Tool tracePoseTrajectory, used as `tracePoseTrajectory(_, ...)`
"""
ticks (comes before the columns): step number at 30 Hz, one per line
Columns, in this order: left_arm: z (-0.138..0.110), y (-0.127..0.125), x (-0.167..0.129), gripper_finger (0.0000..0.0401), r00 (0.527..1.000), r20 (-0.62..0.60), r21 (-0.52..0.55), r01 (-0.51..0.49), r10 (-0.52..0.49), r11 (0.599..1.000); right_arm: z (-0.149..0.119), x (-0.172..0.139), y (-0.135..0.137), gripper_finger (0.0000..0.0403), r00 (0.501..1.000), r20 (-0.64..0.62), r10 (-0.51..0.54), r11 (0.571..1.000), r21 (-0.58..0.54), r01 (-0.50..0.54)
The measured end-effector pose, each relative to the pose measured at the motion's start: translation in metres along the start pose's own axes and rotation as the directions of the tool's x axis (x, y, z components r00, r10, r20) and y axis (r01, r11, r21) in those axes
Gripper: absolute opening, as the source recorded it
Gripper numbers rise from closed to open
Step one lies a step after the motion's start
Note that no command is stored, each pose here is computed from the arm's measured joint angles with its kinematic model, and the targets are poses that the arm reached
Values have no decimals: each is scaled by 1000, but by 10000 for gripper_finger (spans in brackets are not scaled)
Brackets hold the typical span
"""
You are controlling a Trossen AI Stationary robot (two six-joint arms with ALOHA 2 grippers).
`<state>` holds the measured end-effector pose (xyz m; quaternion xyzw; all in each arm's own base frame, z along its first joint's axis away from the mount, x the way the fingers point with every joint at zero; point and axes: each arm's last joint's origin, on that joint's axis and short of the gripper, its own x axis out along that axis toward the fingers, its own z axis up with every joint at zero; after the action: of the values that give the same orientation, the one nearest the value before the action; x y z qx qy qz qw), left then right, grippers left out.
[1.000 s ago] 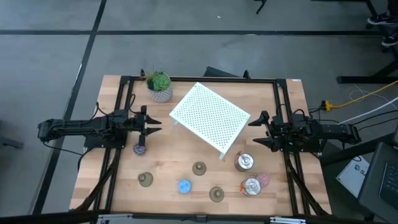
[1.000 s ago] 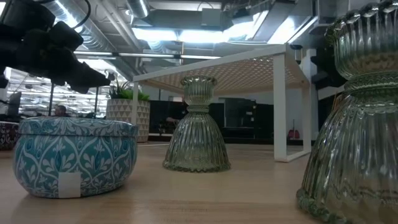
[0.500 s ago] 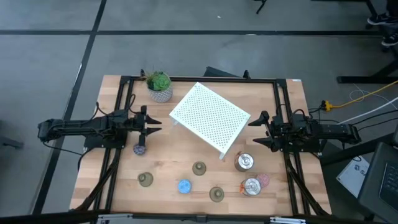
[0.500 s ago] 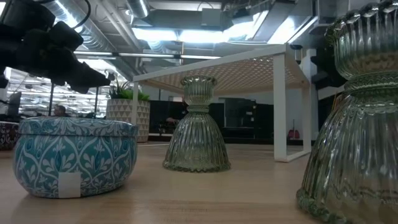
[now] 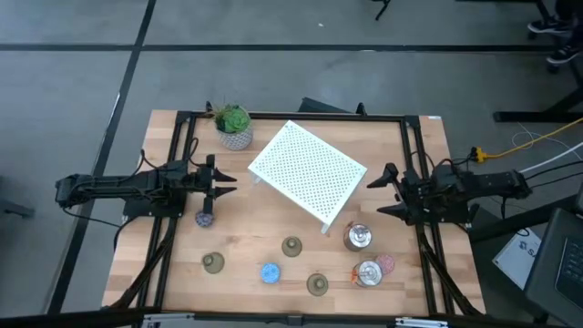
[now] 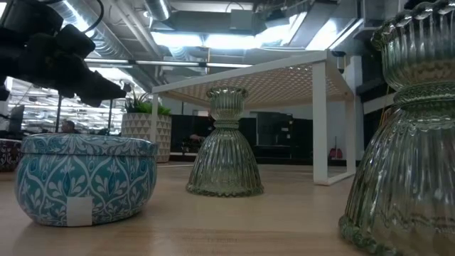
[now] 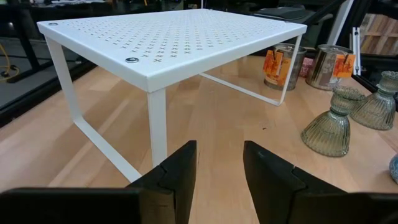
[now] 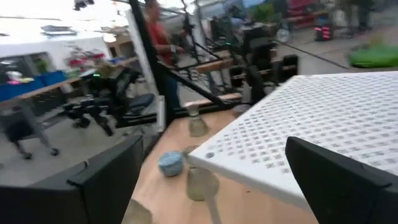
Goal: Pick & Place candle stick holders
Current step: Put the top green vase on the shelf
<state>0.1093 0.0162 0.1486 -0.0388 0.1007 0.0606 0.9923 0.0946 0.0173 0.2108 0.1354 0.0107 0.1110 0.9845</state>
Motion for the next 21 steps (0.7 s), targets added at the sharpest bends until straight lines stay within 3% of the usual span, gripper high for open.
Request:
tracePoseTrajectory(11,0,0,0,127,1000,0,0,0,0,1000,47,34,28,394,988,-138,66,998,2,-66)
tracePoseTrajectory(21,0,0,0,127,1000,0,0,-1,1,1000,69,80,62,394,951,-267,156,987,4,-161)
